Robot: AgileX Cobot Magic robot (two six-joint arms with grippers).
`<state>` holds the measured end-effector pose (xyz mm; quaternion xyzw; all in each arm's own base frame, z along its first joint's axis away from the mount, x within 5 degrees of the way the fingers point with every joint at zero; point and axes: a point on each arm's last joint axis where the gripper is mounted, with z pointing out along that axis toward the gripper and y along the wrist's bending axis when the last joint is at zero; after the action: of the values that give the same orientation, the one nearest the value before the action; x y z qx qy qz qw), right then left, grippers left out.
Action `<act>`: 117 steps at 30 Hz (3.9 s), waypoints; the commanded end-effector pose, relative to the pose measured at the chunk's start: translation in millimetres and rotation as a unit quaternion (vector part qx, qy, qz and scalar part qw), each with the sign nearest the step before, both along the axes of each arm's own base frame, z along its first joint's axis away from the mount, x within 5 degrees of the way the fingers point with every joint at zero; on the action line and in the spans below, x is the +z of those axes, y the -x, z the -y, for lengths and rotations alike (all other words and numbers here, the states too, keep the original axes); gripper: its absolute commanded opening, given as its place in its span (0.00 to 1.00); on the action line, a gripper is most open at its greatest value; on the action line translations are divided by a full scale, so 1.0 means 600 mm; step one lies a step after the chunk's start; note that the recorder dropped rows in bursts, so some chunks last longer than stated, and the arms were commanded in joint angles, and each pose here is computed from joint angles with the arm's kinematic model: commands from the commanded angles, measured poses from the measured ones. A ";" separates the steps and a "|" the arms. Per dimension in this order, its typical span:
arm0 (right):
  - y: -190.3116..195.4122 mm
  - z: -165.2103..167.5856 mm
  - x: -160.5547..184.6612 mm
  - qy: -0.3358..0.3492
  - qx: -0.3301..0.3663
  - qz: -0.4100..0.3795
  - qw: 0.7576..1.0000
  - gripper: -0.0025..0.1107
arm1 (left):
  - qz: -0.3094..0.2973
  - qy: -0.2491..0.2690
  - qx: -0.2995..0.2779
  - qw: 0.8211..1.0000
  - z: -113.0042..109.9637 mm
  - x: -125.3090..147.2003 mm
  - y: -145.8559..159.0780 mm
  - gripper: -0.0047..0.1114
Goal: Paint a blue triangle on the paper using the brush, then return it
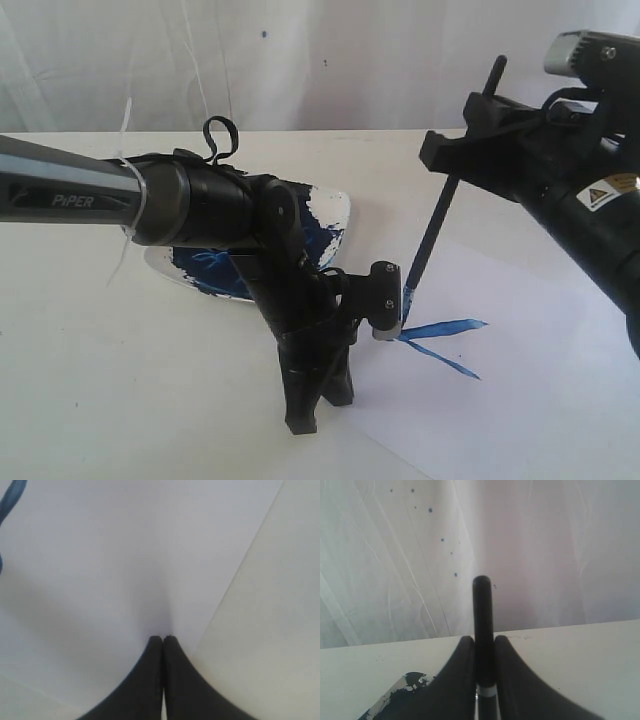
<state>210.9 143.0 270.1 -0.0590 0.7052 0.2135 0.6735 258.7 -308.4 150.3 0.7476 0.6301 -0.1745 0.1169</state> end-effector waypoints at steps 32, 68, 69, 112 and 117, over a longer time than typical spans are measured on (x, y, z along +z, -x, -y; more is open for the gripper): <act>0.003 -0.001 -0.011 0.067 0.011 -0.023 0.997 0.02 | -0.009 -0.002 -0.003 1.000 0.003 -0.002 0.005 0.04; 0.040 0.077 0.027 0.108 -0.114 -0.072 0.985 0.02 | -0.011 0.000 -0.001 1.000 0.003 -0.002 0.006 0.04; 0.042 0.079 0.029 0.104 -0.117 -0.072 0.985 0.02 | -0.011 0.000 -0.001 1.000 0.003 -0.002 0.006 0.04; 0.031 0.065 0.055 0.138 -0.105 0.056 0.983 0.02 | -0.013 -0.001 -0.002 1.000 0.003 -0.002 0.006 0.04; 0.019 0.057 0.076 0.150 -0.059 0.044 0.986 0.02 | -0.013 -0.001 -0.002 1.000 0.003 -0.002 0.006 0.04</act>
<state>195.1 107.4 306.6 -0.1022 0.7030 0.0563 0.7016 258.7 -308.6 150.4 0.7464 0.6310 -0.1755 0.1181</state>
